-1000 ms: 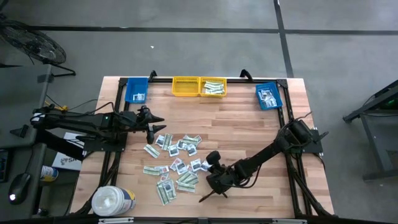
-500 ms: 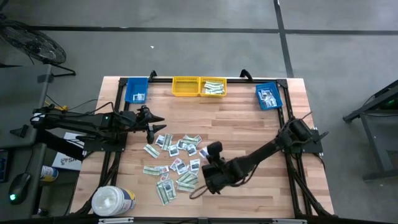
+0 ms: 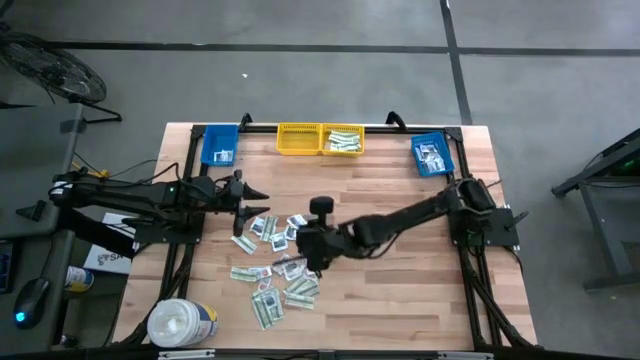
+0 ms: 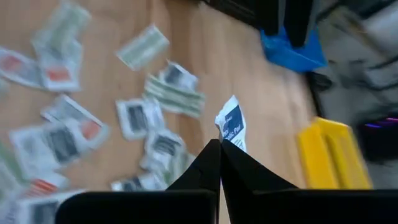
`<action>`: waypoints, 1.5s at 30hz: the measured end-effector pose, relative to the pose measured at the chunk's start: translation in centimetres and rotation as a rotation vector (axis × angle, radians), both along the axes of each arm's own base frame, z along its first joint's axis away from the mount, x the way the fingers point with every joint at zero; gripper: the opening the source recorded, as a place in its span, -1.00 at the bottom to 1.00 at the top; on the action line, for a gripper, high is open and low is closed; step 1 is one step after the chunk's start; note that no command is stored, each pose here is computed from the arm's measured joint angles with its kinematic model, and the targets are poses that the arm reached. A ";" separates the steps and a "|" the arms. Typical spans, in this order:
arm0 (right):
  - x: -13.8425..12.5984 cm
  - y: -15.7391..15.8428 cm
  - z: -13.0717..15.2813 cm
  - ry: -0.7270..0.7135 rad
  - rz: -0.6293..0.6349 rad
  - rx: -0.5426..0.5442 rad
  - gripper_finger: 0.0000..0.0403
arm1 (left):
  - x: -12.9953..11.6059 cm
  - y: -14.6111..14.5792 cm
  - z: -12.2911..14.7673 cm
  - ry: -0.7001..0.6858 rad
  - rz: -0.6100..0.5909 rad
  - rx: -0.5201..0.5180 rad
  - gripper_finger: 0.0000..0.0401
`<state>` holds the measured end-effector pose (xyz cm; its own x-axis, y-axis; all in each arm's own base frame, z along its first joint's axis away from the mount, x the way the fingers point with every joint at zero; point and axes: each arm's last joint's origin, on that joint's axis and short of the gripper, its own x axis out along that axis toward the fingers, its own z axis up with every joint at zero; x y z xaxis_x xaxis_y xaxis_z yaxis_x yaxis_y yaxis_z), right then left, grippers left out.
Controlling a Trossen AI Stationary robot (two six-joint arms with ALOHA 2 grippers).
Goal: Pick & Place First Aid Supplies
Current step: Put the blue alcohol pad into the left blue bin
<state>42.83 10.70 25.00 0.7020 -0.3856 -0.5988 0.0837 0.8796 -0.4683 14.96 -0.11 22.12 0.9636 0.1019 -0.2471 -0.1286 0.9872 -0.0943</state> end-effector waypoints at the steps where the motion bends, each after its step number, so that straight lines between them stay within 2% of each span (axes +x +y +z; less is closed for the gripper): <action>1: 0.2 -0.5 0.4 -0.015 0.016 0.039 -1.00 | 0.0 0.0 0.0 0.001 -0.005 0.008 -0.17; 9: -0.1 -5.0 3.8 -0.069 0.138 0.283 -1.00 | 0.0 -0.1 0.0 0.006 -0.073 0.088 -0.17; 16: 0.6 -8.0 4.9 -0.135 0.330 0.453 -1.00 | 0.3 -0.3 0.4 -0.037 -0.137 0.150 -0.17; 25: 1.0 -9.8 5.5 -0.198 0.387 0.436 -1.00 | 1.1 -0.3 0.1 -0.032 -0.122 0.172 -0.17; 45: 1.0 -11.8 5.5 -0.207 0.378 0.402 -1.00 | 1.6 -0.3 1.2 -0.156 -0.114 0.184 -0.18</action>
<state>43.85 -1.09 30.49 0.8645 0.1430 -0.4818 -0.2157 0.9715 -0.0987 16.52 -0.39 23.33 0.9964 0.0196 -0.0819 -0.0131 0.9968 0.0785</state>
